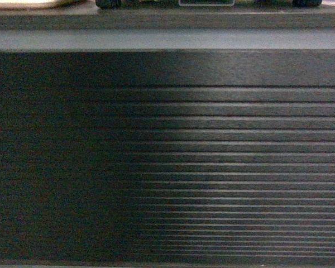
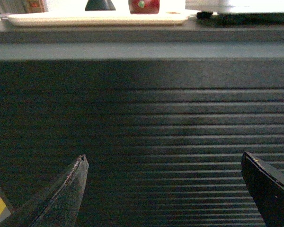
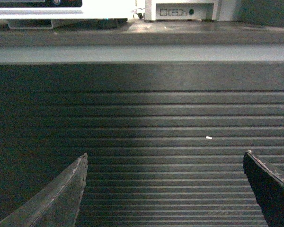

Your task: Place dark red mango on scale at checkout

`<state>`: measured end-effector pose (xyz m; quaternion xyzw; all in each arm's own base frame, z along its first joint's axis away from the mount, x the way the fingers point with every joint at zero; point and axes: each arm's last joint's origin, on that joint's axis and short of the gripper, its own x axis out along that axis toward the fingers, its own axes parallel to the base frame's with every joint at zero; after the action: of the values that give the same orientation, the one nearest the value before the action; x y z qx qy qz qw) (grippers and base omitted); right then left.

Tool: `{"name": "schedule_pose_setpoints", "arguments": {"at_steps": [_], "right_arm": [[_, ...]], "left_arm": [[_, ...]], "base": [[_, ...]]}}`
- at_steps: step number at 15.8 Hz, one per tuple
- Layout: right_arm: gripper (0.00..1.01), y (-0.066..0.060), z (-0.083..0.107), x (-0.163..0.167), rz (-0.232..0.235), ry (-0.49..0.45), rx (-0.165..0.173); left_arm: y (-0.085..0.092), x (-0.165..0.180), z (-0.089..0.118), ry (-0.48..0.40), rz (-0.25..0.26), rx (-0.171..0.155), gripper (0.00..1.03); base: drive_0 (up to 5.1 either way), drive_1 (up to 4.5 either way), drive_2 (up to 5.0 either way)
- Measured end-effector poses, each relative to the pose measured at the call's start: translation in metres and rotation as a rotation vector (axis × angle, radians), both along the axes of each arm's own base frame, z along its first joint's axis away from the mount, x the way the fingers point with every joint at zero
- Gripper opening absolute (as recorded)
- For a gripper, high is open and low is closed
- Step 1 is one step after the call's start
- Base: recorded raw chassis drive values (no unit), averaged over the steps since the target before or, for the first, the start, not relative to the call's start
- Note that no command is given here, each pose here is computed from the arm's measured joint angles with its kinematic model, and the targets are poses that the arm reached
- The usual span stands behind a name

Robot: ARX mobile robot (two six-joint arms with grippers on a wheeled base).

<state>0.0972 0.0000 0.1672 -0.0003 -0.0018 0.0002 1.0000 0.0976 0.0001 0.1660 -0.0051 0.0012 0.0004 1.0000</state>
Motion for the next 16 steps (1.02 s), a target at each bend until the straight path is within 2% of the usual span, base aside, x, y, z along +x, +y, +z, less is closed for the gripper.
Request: {"name": "schedule_pose_setpoints", "arguments": {"at_steps": [16], "right_arm": [[0.98,0.0,0.001,0.0,0.0,-0.01,0.0]], "left_arm": [[0.0,0.0,0.0007,-0.006,0.001,0.0,0.98]], "base": [[0.0,0.0,0.0]]}}
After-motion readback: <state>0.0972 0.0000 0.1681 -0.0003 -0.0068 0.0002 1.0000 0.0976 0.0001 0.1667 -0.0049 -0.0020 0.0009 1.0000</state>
